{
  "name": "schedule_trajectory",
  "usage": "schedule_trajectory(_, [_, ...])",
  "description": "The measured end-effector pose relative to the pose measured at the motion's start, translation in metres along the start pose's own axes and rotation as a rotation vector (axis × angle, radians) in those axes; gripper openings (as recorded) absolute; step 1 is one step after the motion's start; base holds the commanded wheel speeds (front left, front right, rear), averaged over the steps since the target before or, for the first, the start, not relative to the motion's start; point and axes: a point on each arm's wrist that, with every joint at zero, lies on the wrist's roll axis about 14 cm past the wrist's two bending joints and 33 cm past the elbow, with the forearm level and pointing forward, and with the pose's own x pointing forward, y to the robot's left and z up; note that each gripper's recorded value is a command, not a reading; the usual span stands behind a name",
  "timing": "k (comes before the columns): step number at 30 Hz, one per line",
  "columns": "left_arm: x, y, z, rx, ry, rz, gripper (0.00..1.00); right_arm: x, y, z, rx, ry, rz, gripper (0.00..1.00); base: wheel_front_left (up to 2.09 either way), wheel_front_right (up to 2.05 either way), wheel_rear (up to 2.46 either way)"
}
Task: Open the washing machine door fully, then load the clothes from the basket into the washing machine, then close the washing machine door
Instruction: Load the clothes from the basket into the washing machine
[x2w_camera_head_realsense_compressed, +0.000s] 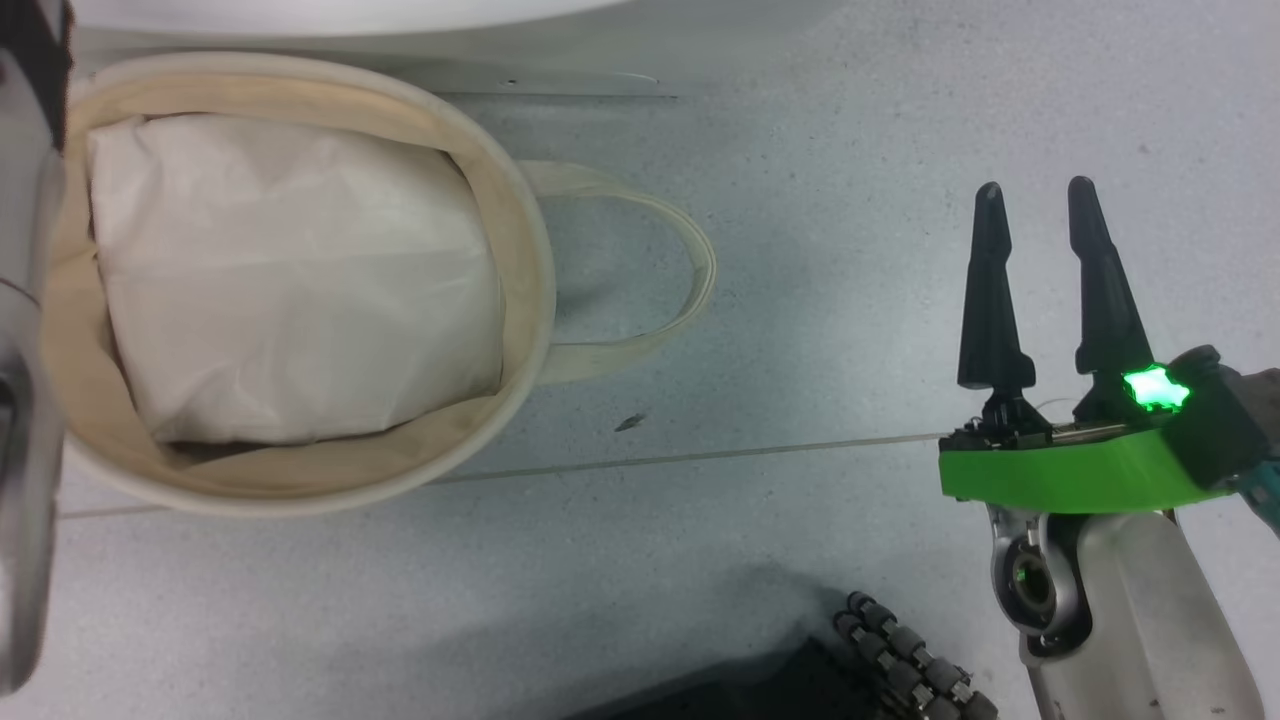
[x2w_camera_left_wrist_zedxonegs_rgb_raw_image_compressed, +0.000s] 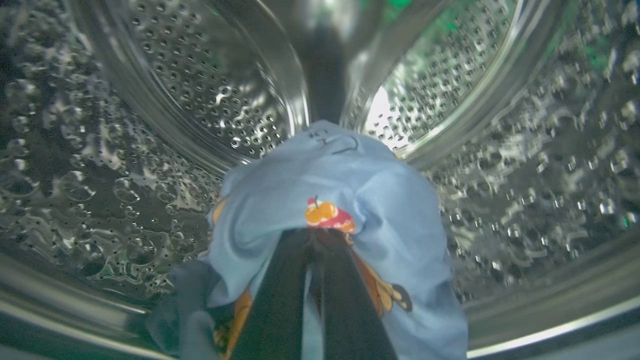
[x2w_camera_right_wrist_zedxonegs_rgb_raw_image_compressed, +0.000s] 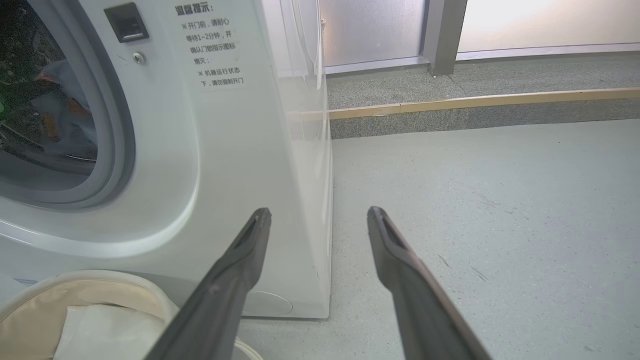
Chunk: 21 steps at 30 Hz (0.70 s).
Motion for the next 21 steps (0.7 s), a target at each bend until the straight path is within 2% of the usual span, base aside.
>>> schedule_trajectory(9, [-0.021,-0.028,-0.053,0.104,0.264,-0.138,0.0,0.004,0.007,0.005,0.011,-0.018,0.019,1.0,0.0,0.0,0.0])
schedule_trajectory(19, [-0.046,-0.047,-0.052,0.131,0.321,-0.191,0.01,0.003,0.014,0.015,0.023,-0.038,0.036,1.0,0.0,0.0,0.0])
schedule_trajectory(20, [-0.05,-0.047,-0.053,0.121,0.324,-0.19,0.12,0.003,0.015,0.017,0.025,-0.041,0.039,1.0,0.0,0.0,0.0])
schedule_trajectory(21, [-0.055,-0.048,-0.054,0.111,0.322,-0.187,0.71,0.002,0.017,0.018,0.027,-0.044,0.043,1.0,0.0,0.0,0.0])
